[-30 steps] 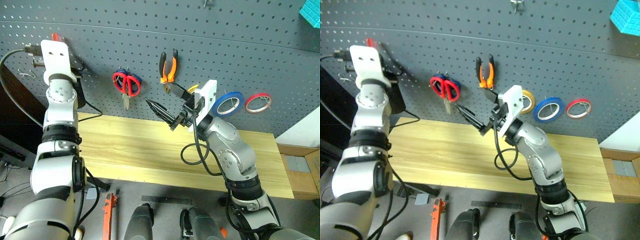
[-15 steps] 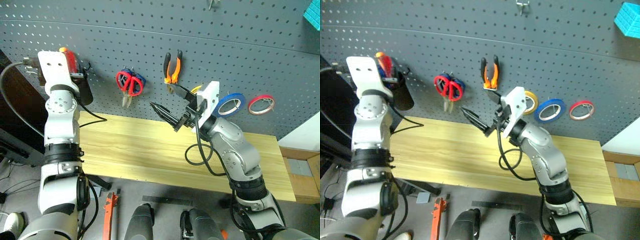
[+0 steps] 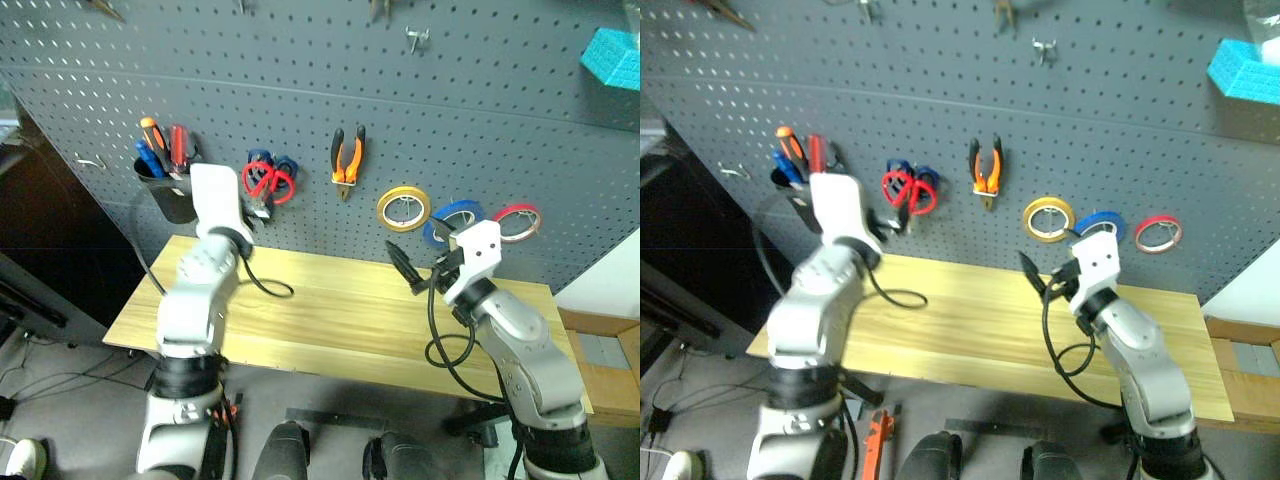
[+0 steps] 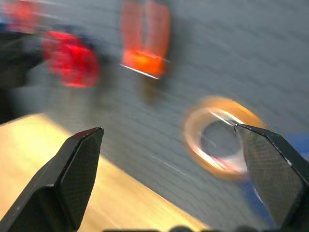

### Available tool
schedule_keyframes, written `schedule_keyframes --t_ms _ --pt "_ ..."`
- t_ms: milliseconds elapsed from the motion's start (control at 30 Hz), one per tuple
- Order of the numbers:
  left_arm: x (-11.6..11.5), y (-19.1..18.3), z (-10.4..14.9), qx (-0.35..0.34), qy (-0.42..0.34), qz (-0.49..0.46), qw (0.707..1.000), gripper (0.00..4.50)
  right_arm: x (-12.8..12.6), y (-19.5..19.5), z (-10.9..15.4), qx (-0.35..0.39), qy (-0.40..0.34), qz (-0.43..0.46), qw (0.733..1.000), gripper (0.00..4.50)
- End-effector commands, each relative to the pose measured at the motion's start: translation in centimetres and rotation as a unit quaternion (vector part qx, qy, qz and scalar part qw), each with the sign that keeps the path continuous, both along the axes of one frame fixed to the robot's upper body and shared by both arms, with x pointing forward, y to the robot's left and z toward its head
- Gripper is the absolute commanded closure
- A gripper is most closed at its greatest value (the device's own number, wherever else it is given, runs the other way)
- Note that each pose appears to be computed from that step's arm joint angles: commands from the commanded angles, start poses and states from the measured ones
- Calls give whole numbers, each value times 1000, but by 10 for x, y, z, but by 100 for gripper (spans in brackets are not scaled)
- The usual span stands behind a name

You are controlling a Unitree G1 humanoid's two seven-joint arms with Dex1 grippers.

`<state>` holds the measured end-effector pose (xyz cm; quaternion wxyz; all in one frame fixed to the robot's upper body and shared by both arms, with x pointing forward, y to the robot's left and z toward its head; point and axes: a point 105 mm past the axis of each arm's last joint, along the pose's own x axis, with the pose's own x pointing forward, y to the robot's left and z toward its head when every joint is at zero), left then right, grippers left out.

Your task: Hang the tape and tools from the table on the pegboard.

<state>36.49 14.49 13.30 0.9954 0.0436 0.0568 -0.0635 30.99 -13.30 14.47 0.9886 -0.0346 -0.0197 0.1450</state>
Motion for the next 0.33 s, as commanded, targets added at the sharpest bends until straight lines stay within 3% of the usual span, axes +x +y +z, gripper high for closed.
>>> schedule_keyframes --t_ms 33,333 --pt "-4 6 -7 -4 -2 1 1000 4 -5 -19 -13 17 26 -56 998 0" --pt "1 41 -43 2 37 16 999 4 2 -33 -44 31 70 -90 993 0"
